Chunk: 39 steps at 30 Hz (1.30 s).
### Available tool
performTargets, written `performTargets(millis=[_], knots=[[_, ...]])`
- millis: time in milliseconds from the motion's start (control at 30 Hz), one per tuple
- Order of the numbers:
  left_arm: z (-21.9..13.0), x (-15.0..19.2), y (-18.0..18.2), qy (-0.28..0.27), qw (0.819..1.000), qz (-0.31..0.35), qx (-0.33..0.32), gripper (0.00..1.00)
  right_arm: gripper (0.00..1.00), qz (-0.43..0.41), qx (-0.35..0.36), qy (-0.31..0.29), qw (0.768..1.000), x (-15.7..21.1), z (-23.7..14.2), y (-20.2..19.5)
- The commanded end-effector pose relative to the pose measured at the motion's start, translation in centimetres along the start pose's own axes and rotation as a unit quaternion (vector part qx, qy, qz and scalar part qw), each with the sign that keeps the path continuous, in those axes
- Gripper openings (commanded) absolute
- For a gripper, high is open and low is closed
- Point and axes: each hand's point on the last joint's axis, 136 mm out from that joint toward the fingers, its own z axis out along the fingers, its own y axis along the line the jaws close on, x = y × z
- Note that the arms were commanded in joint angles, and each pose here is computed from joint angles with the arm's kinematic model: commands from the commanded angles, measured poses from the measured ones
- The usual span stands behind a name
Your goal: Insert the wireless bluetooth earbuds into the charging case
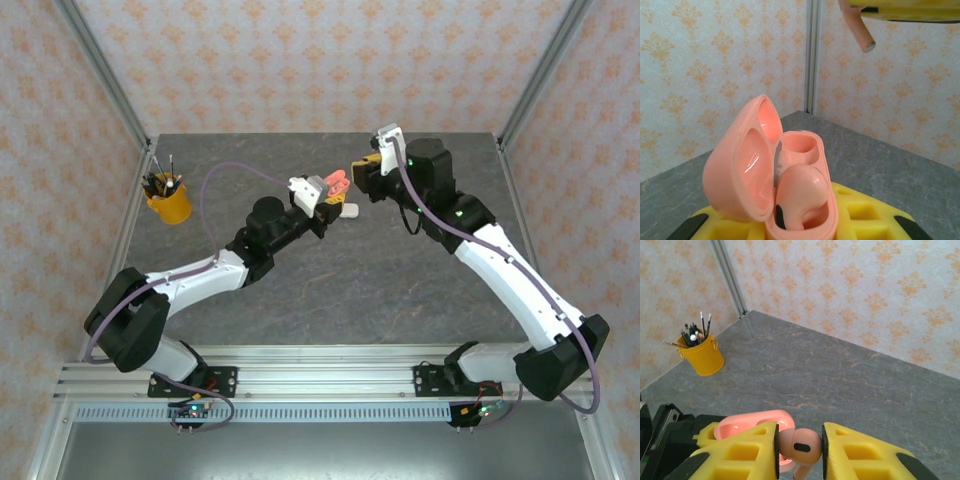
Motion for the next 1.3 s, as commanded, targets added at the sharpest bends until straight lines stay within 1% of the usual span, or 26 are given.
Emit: performTargets(millis=[0, 200, 333, 567, 1267], knots=[[0.5, -1.5, -0.7, -0.012, 1.0, 0.0, 0.016, 0.0, 0.26, -0.045, 0.005, -0.016, 0.999, -1.4, -0.4, 0.6], [0.5, -1.7, -0.8, -0.011, 1.0, 0.001, 0.018, 0.0, 0.25, -0.075, 0.007, -0.015, 0.997, -1.1, -0.1, 1.5], [0.5, -1.9, -0.8, -0.013, 1.0, 0.002, 0.018, 0.0, 0.24, -0.08, 0.014, -0.029, 0.996, -1.2, 0.0, 1.7], [0.5, -2.3, -0.8, -0.016, 1.0, 0.002, 0.019, 0.0, 0.23, -0.073, 0.018, -0.036, 0.997, -0.6, 0.6, 1.6], [0.1, -3.1, -0.8, -0.025, 1.0, 0.007, 0.016, 0.0, 0.22, -0.061, 0.018, -0.019, 0.998, 0.8, 2.3, 1.5]])
